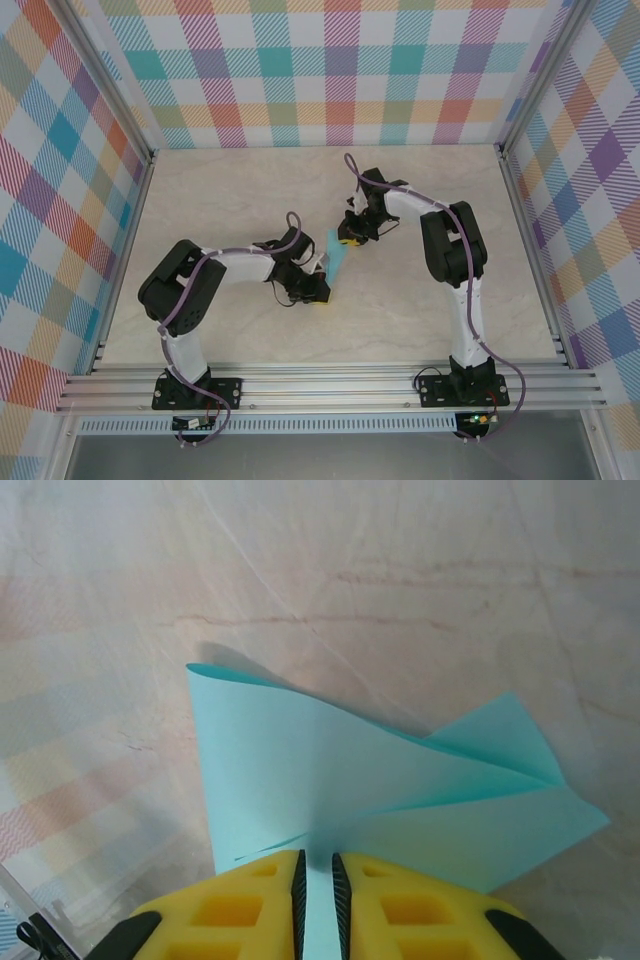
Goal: Fold a paper plane with a square sheet of paper (fold left side to right side)
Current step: Fold the wing for the fifth time at the center of the table, then turn over the paper plane at the center of the table.
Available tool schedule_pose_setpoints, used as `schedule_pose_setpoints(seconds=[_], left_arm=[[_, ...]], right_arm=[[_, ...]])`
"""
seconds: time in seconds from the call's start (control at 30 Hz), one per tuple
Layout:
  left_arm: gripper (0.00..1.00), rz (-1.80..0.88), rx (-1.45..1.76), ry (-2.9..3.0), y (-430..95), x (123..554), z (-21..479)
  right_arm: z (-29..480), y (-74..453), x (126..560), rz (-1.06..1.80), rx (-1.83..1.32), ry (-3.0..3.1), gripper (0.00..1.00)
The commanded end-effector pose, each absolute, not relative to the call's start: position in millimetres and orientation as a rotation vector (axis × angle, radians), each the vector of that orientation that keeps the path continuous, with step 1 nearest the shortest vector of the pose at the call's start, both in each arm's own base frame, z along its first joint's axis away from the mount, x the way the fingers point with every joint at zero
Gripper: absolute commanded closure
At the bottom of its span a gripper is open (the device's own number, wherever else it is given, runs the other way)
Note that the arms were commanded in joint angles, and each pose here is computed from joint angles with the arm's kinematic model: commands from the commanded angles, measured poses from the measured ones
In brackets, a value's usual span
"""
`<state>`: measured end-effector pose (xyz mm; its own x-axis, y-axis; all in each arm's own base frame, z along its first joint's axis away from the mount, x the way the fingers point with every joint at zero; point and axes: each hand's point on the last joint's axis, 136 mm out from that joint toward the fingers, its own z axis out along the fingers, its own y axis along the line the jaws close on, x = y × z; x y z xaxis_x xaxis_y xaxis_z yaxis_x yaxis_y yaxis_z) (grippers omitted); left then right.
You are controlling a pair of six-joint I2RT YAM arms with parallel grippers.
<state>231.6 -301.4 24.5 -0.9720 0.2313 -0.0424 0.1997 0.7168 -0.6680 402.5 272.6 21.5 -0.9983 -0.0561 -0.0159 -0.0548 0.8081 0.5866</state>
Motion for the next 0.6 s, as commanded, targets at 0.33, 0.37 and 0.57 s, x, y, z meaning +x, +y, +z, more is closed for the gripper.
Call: schedule_pose_setpoints(seconds=[0.33,0.37,0.57], left_arm=[[0.71,1.169,-0.282,-3.317,-265,291,112],[0.69,1.125,-0.243,-3.374,-258,297,115],[0.48,0.918,-0.014,-3.643,-227,330,138]], right_arm=[[129,231,437,-0.942,0.162,-3.369,0.44],[132,230,433,-0.915,0.15,-3.371,0.41],[109,248,384,-0.787,0.089,-3.267,0.35]])
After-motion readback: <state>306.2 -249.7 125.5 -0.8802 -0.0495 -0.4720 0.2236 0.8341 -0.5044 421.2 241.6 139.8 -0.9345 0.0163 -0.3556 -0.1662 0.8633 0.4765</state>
